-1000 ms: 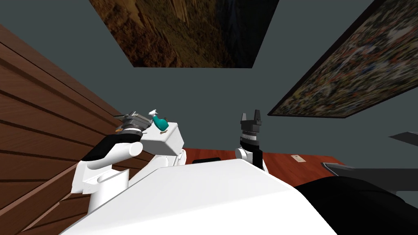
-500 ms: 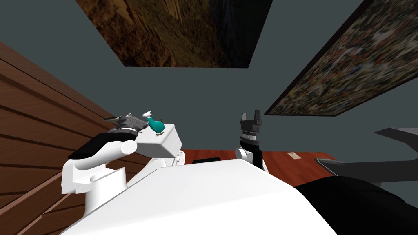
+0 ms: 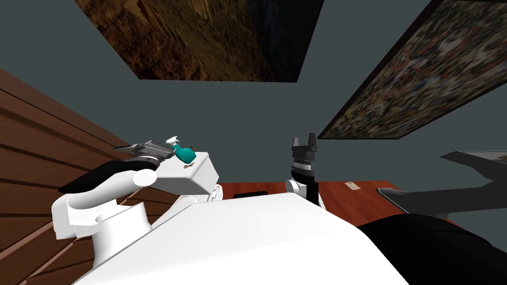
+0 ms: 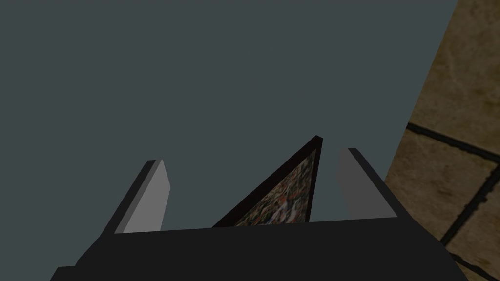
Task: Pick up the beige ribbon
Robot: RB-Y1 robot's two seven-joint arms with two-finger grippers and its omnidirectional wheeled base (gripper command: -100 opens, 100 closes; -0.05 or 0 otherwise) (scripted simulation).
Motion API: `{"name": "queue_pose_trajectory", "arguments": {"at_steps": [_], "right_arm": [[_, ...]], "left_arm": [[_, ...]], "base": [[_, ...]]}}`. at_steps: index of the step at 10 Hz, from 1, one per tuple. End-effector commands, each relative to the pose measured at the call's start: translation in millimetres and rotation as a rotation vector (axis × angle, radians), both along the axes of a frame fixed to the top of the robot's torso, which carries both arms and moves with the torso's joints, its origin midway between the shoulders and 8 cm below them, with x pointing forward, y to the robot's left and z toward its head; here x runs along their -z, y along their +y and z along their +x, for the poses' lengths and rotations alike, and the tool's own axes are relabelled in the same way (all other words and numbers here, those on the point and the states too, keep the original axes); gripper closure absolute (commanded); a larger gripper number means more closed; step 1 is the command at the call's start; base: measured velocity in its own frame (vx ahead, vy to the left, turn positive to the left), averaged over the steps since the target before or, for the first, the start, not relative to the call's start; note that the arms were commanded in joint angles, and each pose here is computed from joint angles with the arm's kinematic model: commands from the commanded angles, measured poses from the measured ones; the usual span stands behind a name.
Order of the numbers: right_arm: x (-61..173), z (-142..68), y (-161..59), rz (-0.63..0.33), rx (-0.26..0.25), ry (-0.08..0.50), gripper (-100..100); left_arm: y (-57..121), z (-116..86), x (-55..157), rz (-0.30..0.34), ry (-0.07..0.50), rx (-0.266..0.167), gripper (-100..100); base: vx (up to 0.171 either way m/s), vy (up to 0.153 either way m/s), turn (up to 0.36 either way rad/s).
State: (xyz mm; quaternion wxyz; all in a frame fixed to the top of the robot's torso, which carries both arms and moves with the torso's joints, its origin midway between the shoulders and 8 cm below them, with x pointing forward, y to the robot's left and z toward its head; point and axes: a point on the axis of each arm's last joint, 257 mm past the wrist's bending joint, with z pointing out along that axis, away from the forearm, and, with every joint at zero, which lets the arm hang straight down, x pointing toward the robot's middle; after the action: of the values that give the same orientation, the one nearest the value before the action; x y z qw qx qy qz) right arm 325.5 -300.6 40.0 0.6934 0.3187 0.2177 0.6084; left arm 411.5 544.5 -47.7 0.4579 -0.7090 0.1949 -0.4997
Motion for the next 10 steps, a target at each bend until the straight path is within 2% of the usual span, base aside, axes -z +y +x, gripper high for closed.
{"name": "queue_pose_trajectory", "arguments": {"at_steps": [1, 2, 3, 4, 6, 7, 9, 10], "right_arm": [[0, 0, 0, 0.000, 0.000, 0.000, 0], [0, 0, 0, 0.000, 0.000, 0.000, 0], [0, 0, 0, 0.000, 0.000, 0.000, 0], [0, 0, 0, 0.000, 0.000, 0.000, 0], [0, 0, 0, 0.000, 0.000, 0.000, 0], [0, 0, 0, 0.000, 0.000, 0.000, 0], [0, 0, 0, 0.000, 0.000, 0.000, 0], [0, 0, 0, 0.000, 0.000, 0.000, 0]], "left_arm": [[1.7, -2, 10, -0.024, 0.027, -0.004, -100], [15.8, -8, 8, -0.081, 0.014, -0.034, -100], [15.2, -9, 15, -0.095, 0.040, -0.034, -100], [28.8, -16, 13, -0.148, 0.021, -0.064, -100], [27.2, -17, 25, -0.171, 0.062, -0.065, -100], [39.8, -25, 24, -0.226, 0.048, -0.095, -100], [38.2, -26, 33, -0.243, 0.078, -0.096, -100], [49.7, -34, 34, -0.298, 0.067, -0.127, -100]], "base": [[0.009, -0.009, 0.012], [0.020, -0.022, -0.110], [0.021, -0.016, -0.043], [0.024, -0.023, -0.069], [0.020, -0.013, -0.021], [0.018, -0.019, -0.087], [0.016, -0.011, -0.018], [0.018, -0.014, -0.076]]}}
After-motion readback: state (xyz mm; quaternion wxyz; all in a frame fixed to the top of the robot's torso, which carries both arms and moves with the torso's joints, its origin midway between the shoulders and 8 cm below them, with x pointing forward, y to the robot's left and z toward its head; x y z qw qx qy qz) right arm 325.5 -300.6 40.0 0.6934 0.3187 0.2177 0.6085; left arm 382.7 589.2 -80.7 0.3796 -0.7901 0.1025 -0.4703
